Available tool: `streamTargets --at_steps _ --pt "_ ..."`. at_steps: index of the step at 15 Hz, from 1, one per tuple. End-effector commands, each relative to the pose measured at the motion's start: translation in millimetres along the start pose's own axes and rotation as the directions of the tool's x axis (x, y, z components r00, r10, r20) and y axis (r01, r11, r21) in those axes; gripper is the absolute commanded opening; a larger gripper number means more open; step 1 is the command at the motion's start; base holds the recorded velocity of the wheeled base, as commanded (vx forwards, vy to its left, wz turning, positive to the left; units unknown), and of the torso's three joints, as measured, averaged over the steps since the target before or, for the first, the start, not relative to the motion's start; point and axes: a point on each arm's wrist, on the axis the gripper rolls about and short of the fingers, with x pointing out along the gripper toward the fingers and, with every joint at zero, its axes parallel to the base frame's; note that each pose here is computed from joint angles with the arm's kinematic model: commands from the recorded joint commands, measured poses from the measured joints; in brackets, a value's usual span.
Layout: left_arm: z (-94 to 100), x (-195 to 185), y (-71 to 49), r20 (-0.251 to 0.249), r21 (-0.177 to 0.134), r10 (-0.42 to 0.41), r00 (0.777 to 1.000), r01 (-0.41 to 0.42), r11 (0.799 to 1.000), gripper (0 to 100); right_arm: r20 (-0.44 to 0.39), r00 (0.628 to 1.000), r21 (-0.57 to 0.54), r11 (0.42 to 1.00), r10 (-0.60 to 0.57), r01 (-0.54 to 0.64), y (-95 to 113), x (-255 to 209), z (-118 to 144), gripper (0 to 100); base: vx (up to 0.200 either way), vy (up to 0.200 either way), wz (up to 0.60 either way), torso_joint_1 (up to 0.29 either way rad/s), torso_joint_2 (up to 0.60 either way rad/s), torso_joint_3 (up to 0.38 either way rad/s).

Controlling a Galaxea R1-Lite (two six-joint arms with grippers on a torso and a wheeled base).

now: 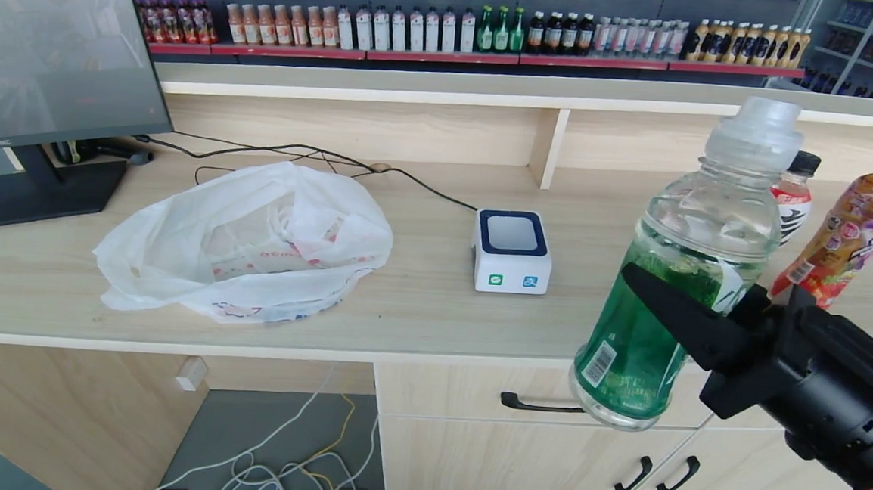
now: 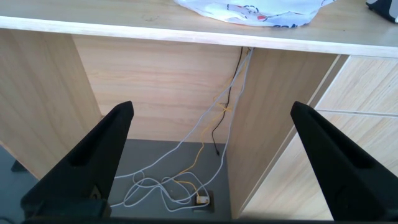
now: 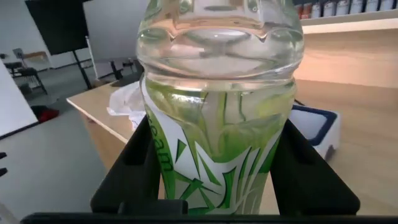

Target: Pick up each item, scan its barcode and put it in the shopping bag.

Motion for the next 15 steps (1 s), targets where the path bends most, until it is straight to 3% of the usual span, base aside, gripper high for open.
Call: streamTargets --at_steps 1,3,6,11,15 --pt "0.0 0 0.0 0.000 0.000 0.000 1.000 0.000 1.000 100 -0.051 0.997 -0.087 0.995 -0.049 0.044 -7 -4 -11 0 0.000 0.000 0.00 0.000 0.00 0.000" --pt "0.0 0 0.0 0.000 0.000 0.000 1.000 0.000 1.000 100 -0.066 0.996 -0.220 0.975 -0.057 0.042 -10 5 -17 0 0.000 0.000 0.00 0.000 0.00 0.000" --pt "0.0 0 0.0 0.000 0.000 0.000 1.000 0.000 1.000 100 -0.027 0.992 -0.211 0.971 -0.125 0.117 -21 21 -15 0 0.000 0.000 0.00 0.000 0.00 0.000" --pt "0.0 0 0.0 0.000 0.000 0.000 1.000 0.000 1.000 100 0.069 0.989 -0.224 0.965 -0.127 0.139 -29 52 -4 0 0.000 0.000 0.00 0.000 0.00 0.000" --pt "0.0 0 0.0 0.000 0.000 0.000 1.000 0.000 1.000 100 0.173 0.967 -0.318 0.918 -0.189 0.237 -60 76 11 0 0.000 0.000 0.00 0.000 0.00 0.000"
